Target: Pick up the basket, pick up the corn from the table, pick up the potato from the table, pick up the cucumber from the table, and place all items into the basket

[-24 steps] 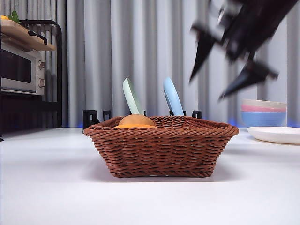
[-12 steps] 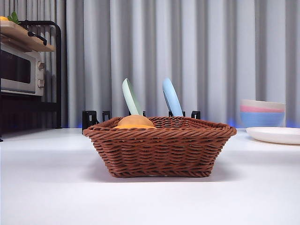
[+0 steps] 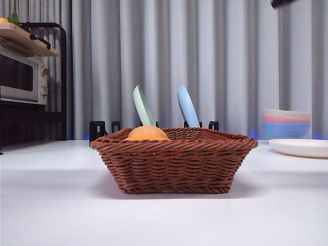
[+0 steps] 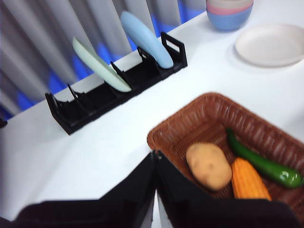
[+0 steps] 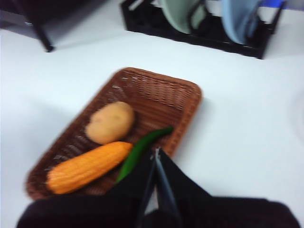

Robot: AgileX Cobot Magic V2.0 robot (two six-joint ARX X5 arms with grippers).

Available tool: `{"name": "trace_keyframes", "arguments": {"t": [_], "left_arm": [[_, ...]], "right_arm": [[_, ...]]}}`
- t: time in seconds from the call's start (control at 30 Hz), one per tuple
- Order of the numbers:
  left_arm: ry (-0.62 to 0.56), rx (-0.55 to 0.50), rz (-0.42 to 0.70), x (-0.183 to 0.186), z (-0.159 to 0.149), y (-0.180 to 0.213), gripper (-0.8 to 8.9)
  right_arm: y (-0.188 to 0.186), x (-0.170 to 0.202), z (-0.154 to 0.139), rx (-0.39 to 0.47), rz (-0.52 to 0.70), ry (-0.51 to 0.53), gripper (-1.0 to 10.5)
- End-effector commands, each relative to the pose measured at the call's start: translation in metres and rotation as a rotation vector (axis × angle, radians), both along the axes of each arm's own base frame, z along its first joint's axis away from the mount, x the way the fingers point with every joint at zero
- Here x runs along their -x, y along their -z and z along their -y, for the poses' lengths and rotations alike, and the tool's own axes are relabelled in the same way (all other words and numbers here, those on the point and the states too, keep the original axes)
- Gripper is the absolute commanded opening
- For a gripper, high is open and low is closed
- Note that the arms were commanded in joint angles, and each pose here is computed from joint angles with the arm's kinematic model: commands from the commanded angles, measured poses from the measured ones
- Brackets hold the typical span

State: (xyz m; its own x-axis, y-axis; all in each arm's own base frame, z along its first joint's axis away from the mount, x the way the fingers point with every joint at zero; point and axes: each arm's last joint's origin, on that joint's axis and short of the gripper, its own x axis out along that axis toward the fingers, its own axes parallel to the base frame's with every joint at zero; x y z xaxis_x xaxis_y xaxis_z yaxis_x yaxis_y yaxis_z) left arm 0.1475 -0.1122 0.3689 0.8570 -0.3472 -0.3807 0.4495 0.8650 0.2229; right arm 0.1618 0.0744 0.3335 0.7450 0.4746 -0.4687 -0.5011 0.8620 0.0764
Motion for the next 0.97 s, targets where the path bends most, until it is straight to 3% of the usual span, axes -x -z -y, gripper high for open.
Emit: {"name": "trace_keyframes", "arguments": {"t": [0.03, 0.2, 0.4, 0.8, 0.87, 0.97], "left_arm": [[-0.011, 0.014, -0.012, 0.007, -0.007, 0.032, -0.08], [-0.022, 0.086, -0.008, 0.026, -0.021, 0.071, -0.08], [-0.057, 0.200, -0.010, 0.035, -0.028, 0.080, -0.03], [-0.060, 0.182, -0.030, 0.032, -0.026, 0.083, -0.03], [-0.037, 0.093, 0.000, 0.034, -0.028, 0.083, -0.03], [-0.101, 0.068, 0.052, 0.043, -0.044, 0.080, -0.03]], "right_arm": [[0.021, 0.010, 0.003, -0.027, 0.044, 0.044, -0.1], [0.056, 0.032, 0.008, -0.073, 0.119, 0.106, -0.1], [0.065, 0.037, 0.010, -0.136, 0.063, 0.139, 0.0], [0.065, 0.037, 0.010, -0.134, 0.059, 0.136, 0.0], [0.065, 0.037, 0.010, -0.134, 0.058, 0.136, 0.0], [0.065, 0.037, 0.010, -0.134, 0.059, 0.136, 0.0]]}}
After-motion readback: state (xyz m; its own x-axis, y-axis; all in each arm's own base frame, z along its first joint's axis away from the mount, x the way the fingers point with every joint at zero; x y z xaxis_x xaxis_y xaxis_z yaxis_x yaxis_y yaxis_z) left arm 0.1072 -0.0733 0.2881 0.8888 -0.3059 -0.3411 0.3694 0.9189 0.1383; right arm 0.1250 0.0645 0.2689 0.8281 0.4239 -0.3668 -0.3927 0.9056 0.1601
